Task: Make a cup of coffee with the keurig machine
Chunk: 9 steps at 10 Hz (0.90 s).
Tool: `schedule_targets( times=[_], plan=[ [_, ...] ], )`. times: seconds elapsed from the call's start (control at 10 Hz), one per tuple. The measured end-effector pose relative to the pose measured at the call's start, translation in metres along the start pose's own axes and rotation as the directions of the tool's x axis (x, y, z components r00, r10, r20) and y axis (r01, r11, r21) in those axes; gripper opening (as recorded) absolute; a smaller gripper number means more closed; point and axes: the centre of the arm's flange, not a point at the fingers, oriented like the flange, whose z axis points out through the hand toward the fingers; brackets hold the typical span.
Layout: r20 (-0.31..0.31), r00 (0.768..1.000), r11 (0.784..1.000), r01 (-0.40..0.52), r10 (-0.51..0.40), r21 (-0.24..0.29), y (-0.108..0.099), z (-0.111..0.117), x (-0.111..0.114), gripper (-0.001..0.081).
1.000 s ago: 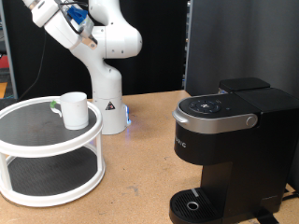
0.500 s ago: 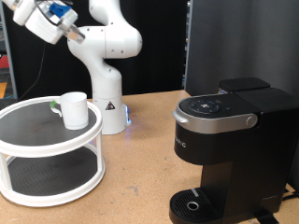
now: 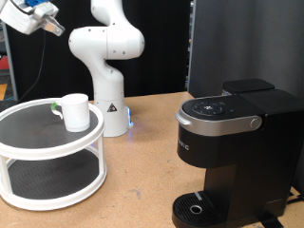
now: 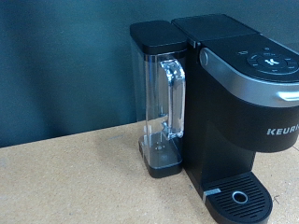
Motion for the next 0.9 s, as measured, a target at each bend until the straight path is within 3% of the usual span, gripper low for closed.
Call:
schedule_targets(
  times=[0.4,0.9],
  plan=[
    [-0.005,1.0,1.0,0.004,-0.003,0.005,-0.002,-0.027,-0.014,0.0002],
    [0.036,0.999,1.0,0.015,-0.015,0.016,0.001,-0.019,-0.02,0.0002]
  ],
)
